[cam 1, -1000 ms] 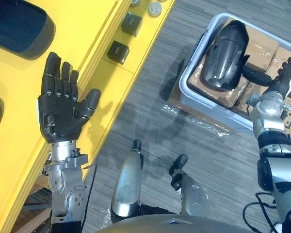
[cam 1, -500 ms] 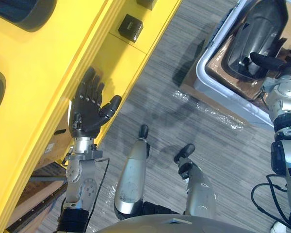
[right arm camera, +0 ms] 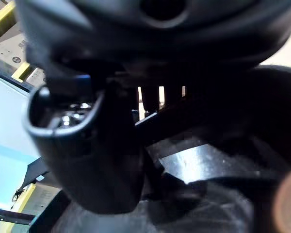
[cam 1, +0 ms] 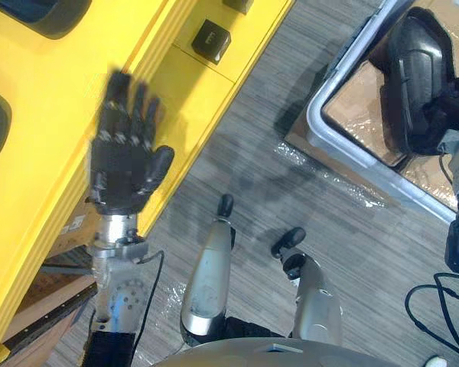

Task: Walk over and take three plastic housings, then place them on the shelf

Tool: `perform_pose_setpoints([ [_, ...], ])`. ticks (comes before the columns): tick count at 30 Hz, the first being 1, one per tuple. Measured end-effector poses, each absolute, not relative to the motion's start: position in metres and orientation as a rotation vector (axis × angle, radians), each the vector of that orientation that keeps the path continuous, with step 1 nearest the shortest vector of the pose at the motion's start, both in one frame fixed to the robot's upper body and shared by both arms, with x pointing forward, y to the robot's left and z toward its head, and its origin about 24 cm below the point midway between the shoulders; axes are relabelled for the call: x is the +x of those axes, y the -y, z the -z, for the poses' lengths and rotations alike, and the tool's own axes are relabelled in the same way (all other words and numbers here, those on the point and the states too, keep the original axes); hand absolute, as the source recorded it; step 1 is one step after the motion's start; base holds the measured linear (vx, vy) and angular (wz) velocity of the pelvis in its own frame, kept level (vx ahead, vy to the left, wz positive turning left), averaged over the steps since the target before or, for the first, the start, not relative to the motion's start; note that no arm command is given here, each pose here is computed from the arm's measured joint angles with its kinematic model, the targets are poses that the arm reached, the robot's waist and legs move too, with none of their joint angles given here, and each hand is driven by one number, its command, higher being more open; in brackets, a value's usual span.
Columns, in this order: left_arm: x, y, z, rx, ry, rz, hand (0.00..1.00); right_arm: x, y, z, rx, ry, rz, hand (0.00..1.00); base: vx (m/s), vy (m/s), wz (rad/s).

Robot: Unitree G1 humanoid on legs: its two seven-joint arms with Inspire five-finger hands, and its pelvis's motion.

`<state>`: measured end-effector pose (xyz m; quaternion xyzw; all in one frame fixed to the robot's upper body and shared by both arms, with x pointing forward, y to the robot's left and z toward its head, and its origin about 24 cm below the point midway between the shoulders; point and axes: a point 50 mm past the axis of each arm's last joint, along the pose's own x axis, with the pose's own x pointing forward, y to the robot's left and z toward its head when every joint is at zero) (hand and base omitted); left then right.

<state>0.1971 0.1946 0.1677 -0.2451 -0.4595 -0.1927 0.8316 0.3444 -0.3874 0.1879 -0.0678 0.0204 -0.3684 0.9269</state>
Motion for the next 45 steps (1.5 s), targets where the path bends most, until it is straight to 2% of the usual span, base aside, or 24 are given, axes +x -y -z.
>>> perform_pose_setpoints([
  [3, 0.194, -0.194, -0.178, -0.452, 1.035, 0.43, 1.0, 0.347, 0.382, -0.183, -0.128, -0.052, 0.73, 0.0, 0.02, -0.004, -0.06],
  [8, 0.206, -0.196, -0.158, -0.442, 0.908, 0.383, 1.0, 0.349, 0.38, -0.185, -0.183, -0.057, 0.731, 0.0, 0.0, 0.001, 0.01],
  [15, 0.201, -0.198, -0.151, -0.432, 0.876, 0.391, 1.0, 0.348, 0.378, -0.176, -0.243, -0.07, 0.786, 0.0, 0.0, -0.018, 0.04],
  [26, 0.173, -0.206, -0.162, -0.326, 0.925, 0.454, 1.0, 0.331, 0.381, -0.17, -0.327, 0.032, 0.96, 0.0, -0.03, 0.001, 0.07],
  [31, 0.169, -0.21, -0.163, -0.31, 0.922, 0.437, 1.0, 0.321, 0.372, -0.146, -0.364, 0.025, 0.994, 0.0, 0.0, 0.01, 0.02],
  [41, 0.175, -0.202, -0.137, -0.411, 0.663, 0.377, 1.0, 0.314, 0.356, -0.147, -0.451, 0.117, 0.987, 0.0, 0.01, 0.024, -0.07],
  [45, 0.186, -0.179, -0.109, -0.46, 0.437, 0.433, 1.0, 0.313, 0.348, -0.151, -0.52, 0.16, 0.96, 0.0, 0.01, 0.036, -0.16],
])
